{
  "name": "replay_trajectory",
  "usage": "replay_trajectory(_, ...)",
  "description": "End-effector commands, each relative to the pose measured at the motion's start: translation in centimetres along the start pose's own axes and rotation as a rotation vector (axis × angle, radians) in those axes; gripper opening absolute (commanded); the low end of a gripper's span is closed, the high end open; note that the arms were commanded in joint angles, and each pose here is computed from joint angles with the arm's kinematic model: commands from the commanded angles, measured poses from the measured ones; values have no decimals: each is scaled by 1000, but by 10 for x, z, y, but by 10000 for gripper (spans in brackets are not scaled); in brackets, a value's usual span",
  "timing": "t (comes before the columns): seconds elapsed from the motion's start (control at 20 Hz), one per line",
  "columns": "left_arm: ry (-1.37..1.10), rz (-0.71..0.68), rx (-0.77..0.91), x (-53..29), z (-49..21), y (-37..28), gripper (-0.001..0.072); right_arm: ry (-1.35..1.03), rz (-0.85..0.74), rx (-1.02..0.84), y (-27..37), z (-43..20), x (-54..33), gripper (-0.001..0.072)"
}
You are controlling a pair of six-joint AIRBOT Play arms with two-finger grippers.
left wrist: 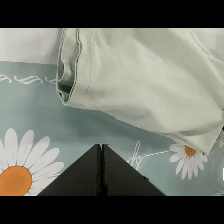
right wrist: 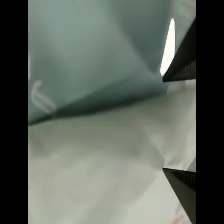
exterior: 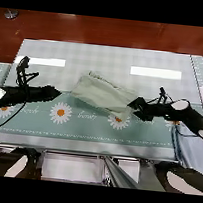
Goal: Fold the shirts.
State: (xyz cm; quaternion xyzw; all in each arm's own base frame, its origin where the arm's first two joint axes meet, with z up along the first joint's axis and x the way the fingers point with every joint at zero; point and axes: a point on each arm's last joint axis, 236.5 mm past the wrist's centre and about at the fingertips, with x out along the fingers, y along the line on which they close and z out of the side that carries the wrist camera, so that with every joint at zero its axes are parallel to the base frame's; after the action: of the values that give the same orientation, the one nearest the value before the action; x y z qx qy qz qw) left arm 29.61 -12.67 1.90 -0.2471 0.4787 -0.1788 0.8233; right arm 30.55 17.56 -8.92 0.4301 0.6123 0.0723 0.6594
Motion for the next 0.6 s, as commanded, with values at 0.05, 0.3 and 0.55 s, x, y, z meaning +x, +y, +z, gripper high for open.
replay_trajectory(0.05, -1, -13, -12, 0, 0, -3, 21, 139, 40, -49, 35, 1, 48, 331)
replay_trajectory(0.3, -1, -14, -12, 0, 0, -3, 21, 116, 180, -425, 159, 36, 1, 33)
replay_trajectory(0.55, 1, -14, -12, 0, 0, -3, 21, -142, 81, -645, 263, 84, -120, 33)
